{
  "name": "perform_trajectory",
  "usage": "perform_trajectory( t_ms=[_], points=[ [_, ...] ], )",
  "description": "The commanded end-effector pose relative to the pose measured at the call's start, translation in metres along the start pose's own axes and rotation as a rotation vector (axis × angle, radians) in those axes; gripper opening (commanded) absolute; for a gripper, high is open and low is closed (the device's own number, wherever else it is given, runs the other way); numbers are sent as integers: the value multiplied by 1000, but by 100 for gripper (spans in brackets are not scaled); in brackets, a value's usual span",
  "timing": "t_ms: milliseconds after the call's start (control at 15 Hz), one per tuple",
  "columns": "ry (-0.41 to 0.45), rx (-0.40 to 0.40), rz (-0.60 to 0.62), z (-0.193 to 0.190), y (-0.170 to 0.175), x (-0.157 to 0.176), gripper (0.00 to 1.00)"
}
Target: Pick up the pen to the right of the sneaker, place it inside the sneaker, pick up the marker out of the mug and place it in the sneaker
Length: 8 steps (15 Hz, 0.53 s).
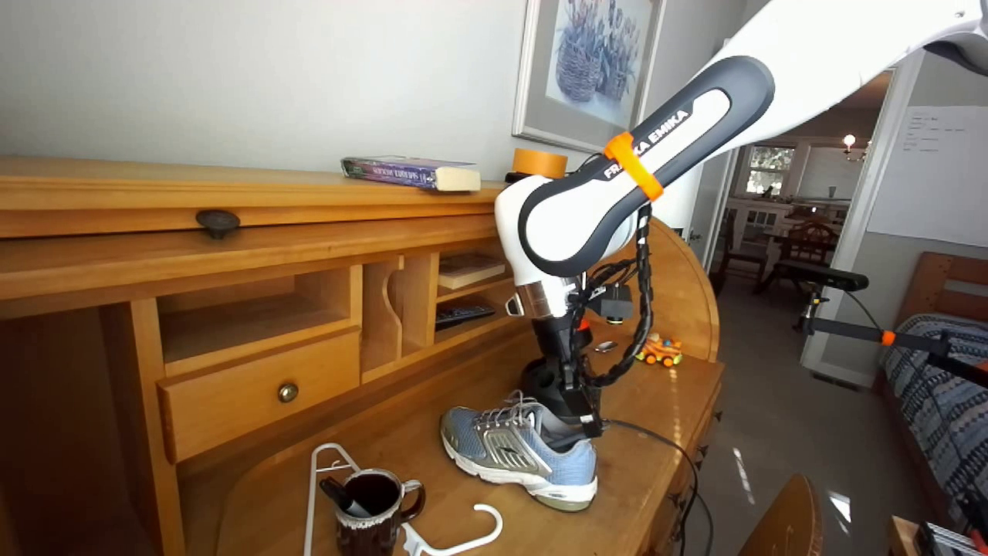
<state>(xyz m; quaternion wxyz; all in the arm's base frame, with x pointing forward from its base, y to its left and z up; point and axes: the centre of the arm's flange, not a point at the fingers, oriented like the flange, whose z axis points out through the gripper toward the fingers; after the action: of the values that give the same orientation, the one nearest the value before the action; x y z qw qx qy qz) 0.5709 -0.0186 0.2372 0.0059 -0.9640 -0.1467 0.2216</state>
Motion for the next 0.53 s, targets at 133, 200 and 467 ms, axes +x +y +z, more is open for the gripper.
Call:
perform_trajectory(
  t_ms=[133,200,467],
  points=[
    [-13,62,66,-3,-9,19,4],
    [-9,65,76,-4,-10,21,4],
    [3,86,147,-6,-12,20,4]
  ],
)
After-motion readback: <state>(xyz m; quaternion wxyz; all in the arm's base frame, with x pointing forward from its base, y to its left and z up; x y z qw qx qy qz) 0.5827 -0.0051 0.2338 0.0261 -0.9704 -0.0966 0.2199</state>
